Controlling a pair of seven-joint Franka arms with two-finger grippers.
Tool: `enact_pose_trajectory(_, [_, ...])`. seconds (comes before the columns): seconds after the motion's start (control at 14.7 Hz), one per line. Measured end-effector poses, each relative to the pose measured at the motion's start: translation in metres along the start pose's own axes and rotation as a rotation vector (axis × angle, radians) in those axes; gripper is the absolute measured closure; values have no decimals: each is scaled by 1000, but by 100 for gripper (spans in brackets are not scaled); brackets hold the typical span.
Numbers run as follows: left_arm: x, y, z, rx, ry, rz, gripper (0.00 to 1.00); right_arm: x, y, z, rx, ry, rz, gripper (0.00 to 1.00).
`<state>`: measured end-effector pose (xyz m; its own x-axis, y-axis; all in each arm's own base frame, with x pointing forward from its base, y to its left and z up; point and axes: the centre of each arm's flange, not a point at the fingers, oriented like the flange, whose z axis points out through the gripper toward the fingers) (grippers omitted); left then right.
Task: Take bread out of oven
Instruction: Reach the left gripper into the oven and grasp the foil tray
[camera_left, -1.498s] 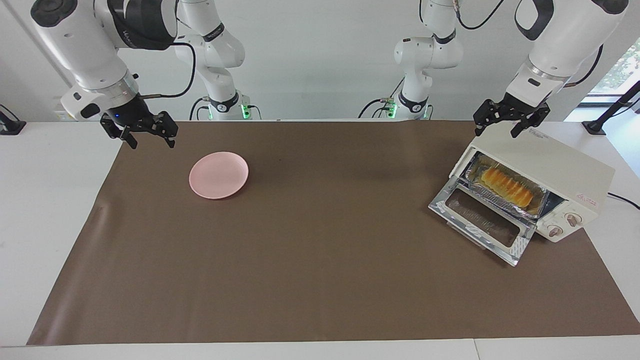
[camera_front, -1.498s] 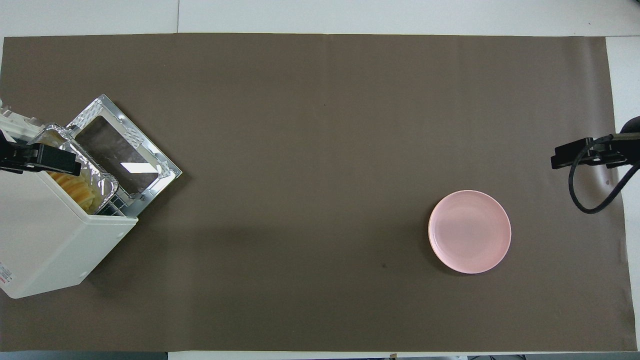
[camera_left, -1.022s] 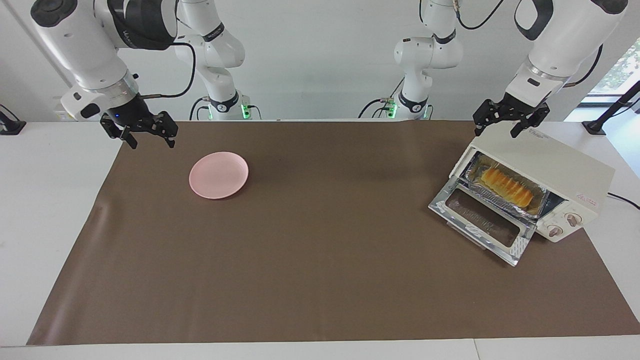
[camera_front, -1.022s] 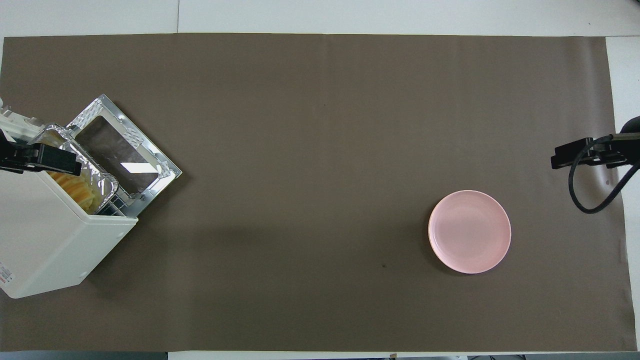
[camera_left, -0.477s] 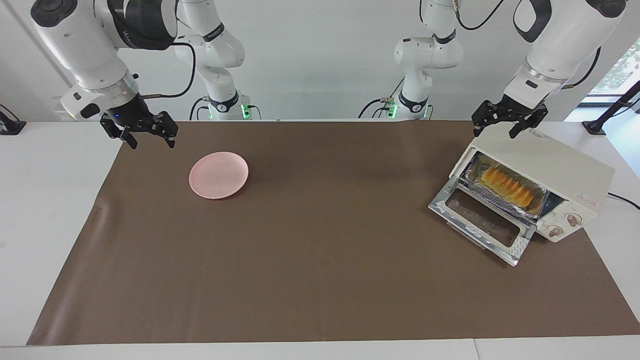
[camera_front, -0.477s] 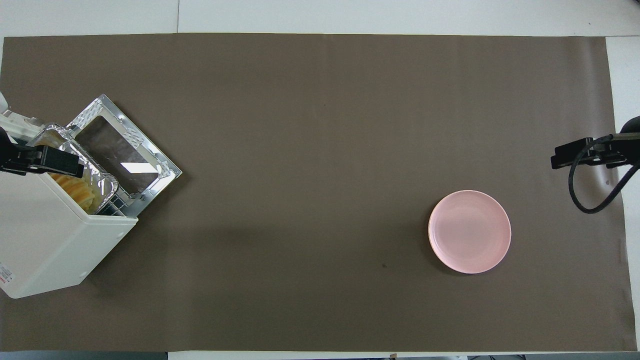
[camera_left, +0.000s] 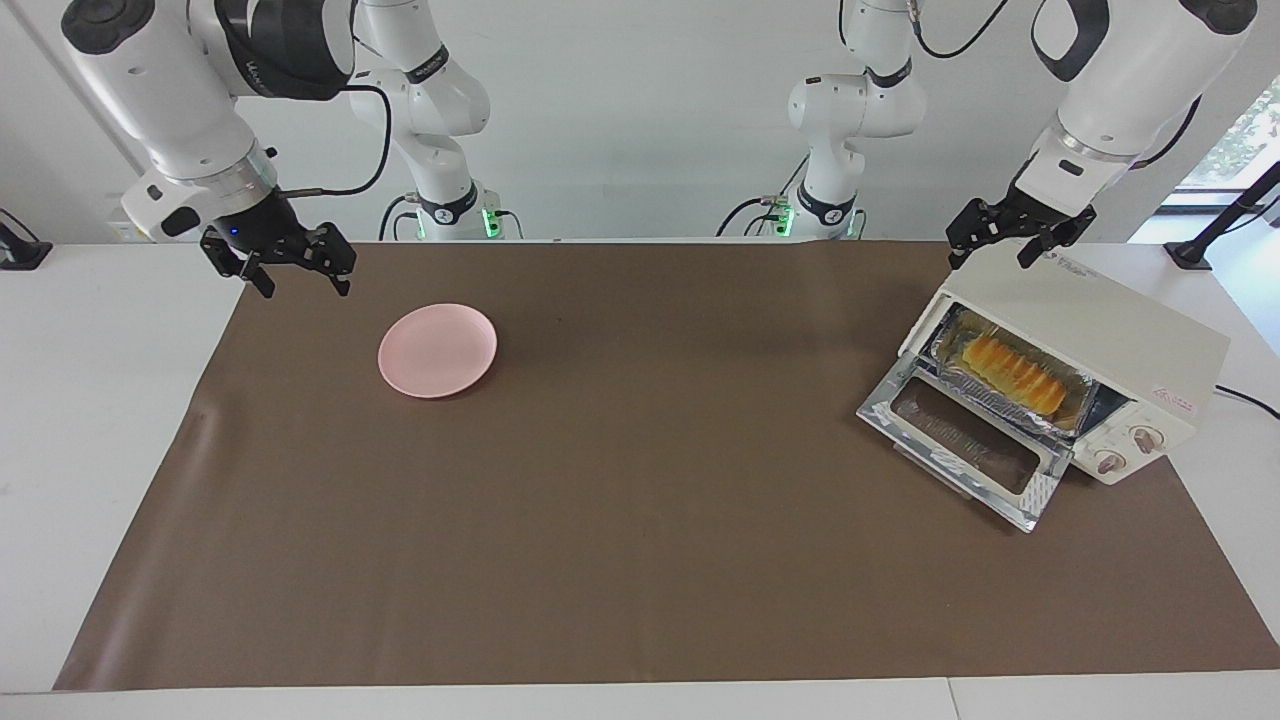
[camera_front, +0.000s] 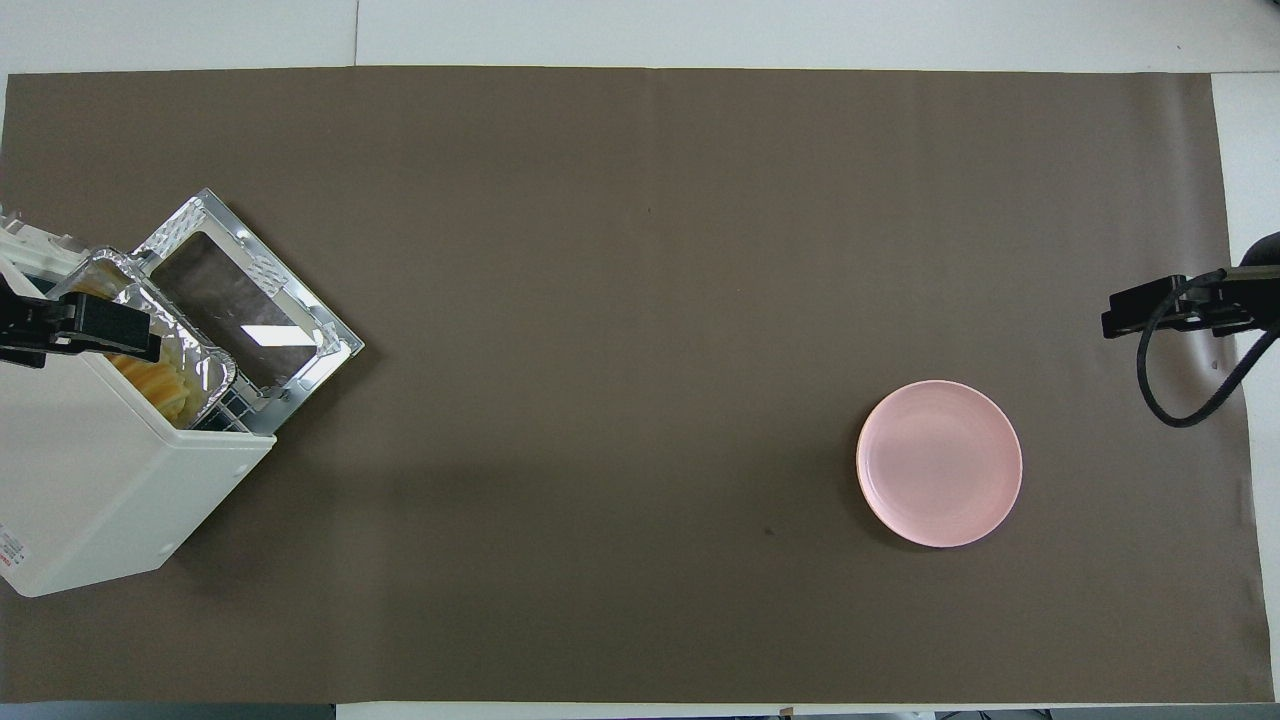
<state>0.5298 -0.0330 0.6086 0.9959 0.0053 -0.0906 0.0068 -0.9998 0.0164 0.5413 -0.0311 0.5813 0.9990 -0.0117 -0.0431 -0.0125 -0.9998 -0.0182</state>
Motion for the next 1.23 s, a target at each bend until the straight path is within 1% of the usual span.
enact_pose_trajectory(0.2, [27, 19, 7, 12, -34, -95, 0, 0, 0, 0, 0, 0, 0, 0])
enact_pose_trajectory(0.41, [74, 29, 33, 35, -73, -208, 0, 0, 0, 0, 0, 0, 0, 0])
enact_pose_trajectory(0.68, [126, 33, 67, 63, -84, -377, 0, 0, 0, 0, 0, 0, 0, 0])
enact_pose_trajectory(0.82, [140, 22, 82, 83, -90, -474, 0, 0, 0, 0, 0, 0, 0, 0])
enact_pose_trajectory(0.95, [147, 13, 96, 138, -92, -525, 0, 0, 0, 0, 0, 0, 0, 0])
enact_pose_trajectory(1.09, [152, 13, 112, 191, -70, -599, 0, 0, 0, 0, 0, 0, 0, 0])
enact_pose_trajectory(1.23, [156, 12, 138, 211, -39, -729, 0, 0, 0, 0, 0, 0, 0, 0])
